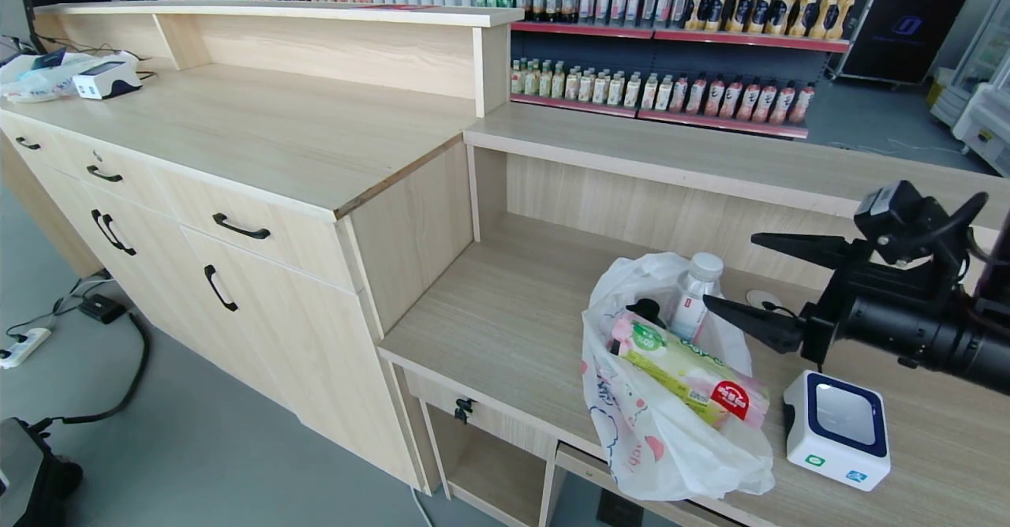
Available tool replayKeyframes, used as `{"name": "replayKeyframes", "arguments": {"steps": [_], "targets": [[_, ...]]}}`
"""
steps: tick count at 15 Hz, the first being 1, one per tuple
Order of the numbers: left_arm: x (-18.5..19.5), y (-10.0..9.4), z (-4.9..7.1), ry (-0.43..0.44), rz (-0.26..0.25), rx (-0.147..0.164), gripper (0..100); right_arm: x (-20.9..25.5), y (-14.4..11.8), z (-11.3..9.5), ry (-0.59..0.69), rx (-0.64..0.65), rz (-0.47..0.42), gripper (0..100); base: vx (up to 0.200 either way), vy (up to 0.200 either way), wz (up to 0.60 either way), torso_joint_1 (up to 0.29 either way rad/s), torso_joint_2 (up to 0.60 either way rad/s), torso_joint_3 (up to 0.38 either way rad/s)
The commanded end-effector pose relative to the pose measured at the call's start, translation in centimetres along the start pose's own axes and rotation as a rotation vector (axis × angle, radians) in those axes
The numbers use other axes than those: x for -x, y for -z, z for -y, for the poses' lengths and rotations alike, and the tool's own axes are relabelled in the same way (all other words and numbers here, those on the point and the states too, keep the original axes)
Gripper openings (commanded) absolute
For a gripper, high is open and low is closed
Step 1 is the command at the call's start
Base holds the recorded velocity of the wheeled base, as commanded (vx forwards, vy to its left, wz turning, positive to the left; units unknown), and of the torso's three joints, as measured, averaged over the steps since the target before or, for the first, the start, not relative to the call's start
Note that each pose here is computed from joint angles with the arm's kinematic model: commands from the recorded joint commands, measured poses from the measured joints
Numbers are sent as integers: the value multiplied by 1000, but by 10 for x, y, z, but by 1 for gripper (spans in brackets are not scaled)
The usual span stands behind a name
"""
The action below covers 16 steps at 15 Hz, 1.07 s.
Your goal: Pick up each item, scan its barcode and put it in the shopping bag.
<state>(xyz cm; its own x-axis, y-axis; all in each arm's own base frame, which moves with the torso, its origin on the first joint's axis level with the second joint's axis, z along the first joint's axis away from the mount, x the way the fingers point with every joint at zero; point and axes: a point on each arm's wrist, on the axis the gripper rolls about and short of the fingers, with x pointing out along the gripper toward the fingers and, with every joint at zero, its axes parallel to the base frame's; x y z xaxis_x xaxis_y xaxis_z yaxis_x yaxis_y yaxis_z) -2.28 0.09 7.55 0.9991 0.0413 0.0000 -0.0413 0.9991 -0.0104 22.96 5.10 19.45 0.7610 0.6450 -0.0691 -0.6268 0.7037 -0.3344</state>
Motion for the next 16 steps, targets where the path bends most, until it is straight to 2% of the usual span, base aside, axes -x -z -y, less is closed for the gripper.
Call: {"name": "replayKeyframes", "arguments": {"steps": [1, 4, 6, 7, 8, 9, 10, 13, 14, 16], "targets": [[0, 0, 0, 0, 0, 0, 100, 31, -37, -4, 56, 82, 126, 100, 0, 0, -600, 2, -2, 2], [0, 0, 0, 0, 0, 0, 100, 36, -71, 9, 138, 138, 214, 100, 0, 0, -600, 4, 1, 9], [0, 0, 0, 0, 0, 0, 100, 39, -92, 18, 243, 125, 225, 100, 0, 0, -600, 5, 0, 5], [0, 0, 0, 0, 0, 0, 100, 43, -104, 22, 297, 79, 218, 100, 0, 0, -600, 2, 2, 2], [0, 0, 0, 0, 0, 0, 100, 53, -117, 27, 370, 22, 164, 100, 0, 0, -600, 2, -2, 7], [0, 0, 0, 0, 0, 0, 100, 62, -118, 32, 448, -13, 80, 100, 0, 0, -600, 2, 2, -2], [0, 0, 0, 0, 0, 0, 100, 70, -112, 36, 517, -56, 2, 100, 0, 0, 0, 0, 0, 0], [0, 0, 0, 0, 0, 0, 100, 93, -78, 34, 639, -131, -81, 100, 0, 0, 0, 0, 0, 0], [0, 0, 0, 0, 0, 0, 100, 109, -60, 27, 717, -213, -86, 100, 0, 0, 0, 0, 0, 0], [0, 0, 0, 0, 0, 0, 100, 131, -30, -4, 803, -270, -125, 100, 0, 0, 0, 0, 0, 0]]}}
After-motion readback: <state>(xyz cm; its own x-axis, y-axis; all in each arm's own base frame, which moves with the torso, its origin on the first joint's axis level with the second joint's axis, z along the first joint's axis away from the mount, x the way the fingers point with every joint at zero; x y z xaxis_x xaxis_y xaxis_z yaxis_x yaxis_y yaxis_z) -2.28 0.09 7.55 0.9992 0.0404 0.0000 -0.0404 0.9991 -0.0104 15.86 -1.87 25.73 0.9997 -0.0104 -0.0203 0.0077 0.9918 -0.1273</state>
